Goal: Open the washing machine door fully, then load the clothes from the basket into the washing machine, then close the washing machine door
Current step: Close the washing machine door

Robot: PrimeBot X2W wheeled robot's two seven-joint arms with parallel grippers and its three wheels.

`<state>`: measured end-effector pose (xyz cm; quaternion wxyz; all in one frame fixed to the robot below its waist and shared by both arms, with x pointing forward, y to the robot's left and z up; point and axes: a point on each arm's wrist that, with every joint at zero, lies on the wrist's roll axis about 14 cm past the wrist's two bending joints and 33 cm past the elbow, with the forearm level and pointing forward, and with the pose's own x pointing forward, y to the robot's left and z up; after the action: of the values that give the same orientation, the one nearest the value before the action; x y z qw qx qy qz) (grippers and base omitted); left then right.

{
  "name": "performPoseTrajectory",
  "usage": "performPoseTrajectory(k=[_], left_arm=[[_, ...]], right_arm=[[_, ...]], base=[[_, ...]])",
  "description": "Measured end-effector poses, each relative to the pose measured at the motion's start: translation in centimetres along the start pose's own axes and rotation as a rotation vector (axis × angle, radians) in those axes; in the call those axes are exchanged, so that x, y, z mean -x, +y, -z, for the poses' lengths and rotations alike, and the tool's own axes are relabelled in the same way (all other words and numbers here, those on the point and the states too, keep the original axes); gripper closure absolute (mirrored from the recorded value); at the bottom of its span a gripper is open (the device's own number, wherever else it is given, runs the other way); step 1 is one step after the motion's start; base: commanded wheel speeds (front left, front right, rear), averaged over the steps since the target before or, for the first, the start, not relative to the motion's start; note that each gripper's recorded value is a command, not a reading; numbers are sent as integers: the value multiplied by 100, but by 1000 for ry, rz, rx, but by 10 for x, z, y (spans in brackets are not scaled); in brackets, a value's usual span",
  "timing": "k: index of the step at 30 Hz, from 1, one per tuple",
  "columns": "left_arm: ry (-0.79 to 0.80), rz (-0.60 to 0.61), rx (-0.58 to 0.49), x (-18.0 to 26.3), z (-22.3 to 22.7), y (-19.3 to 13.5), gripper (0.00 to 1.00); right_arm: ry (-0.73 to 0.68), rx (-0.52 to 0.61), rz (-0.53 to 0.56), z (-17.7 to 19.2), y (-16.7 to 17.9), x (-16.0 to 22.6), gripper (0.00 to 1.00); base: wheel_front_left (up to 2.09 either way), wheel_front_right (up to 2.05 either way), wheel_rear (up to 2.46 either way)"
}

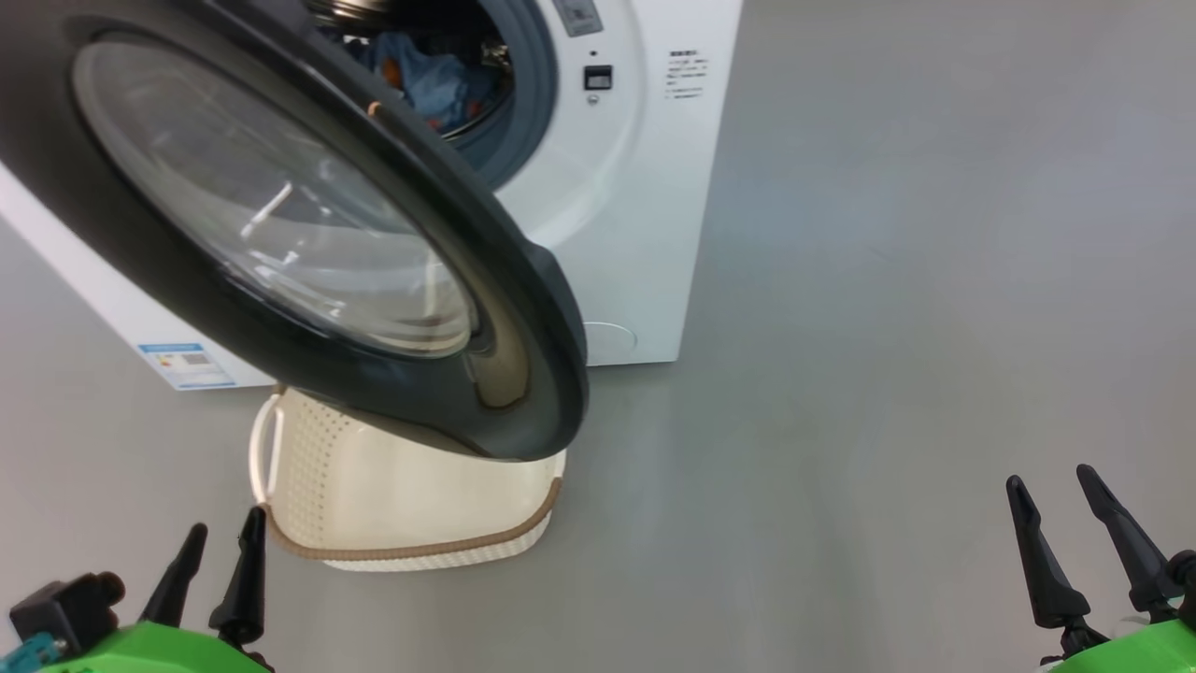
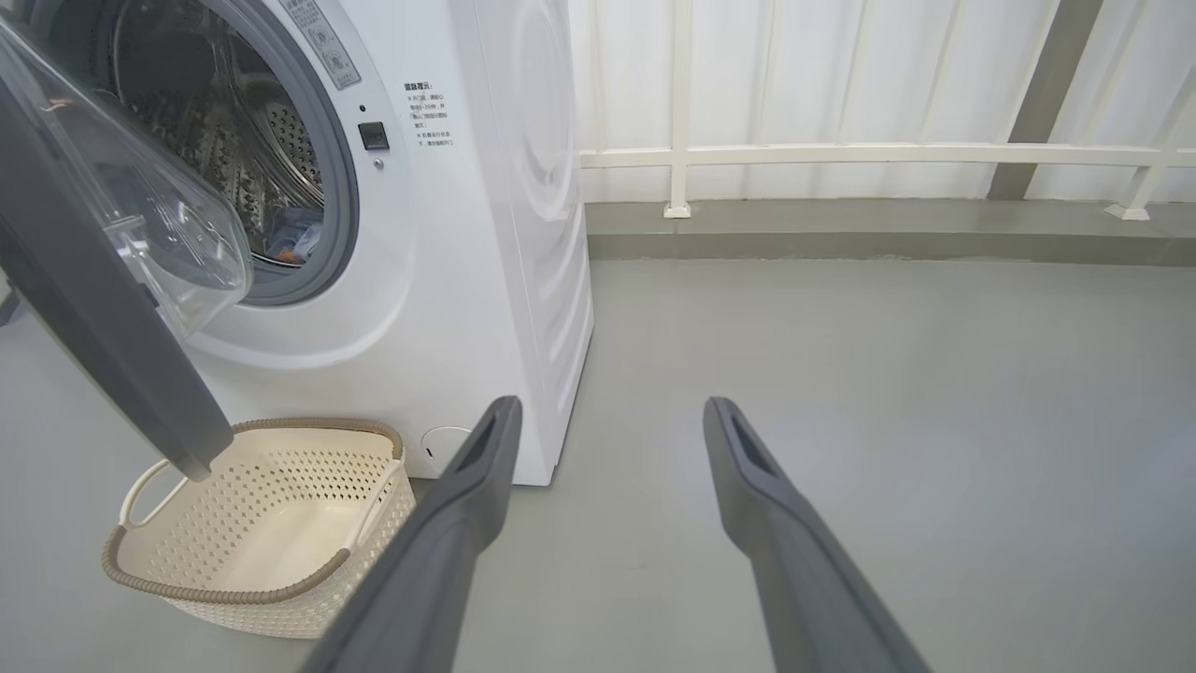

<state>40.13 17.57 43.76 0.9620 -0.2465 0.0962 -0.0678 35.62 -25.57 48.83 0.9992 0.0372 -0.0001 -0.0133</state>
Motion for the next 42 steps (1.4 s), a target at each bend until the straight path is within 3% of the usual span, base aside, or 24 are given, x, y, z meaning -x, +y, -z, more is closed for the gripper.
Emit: performPoseTrajectory(k=[17,21,37,38,40,42], left_arm=[[-153,14,-387,10,-22,-33,0],[-169,-9,-422,14,-26,-32,0],[-158,-55,-399,24,-22,-22,0],[-159,-57,-397,25,-22,-21,0],[-166,-65,-389,28,-24,-20,0],[-171,-70,-384,30,-25,-19,0]], right_arm=[[-2,0,60,-2,-17,16,0],[-1,-1,57,-1,-16,15,0],[4,-8,15,1,-2,9,0],[5,-11,4,2,1,8,54],[6,-19,-20,2,9,6,100],[-3,-34,-41,0,16,1,100]], base=[[0,0,0],[0,0,0],[0,0,0],[0,0,0],[0,0,0],[0,0,0]])
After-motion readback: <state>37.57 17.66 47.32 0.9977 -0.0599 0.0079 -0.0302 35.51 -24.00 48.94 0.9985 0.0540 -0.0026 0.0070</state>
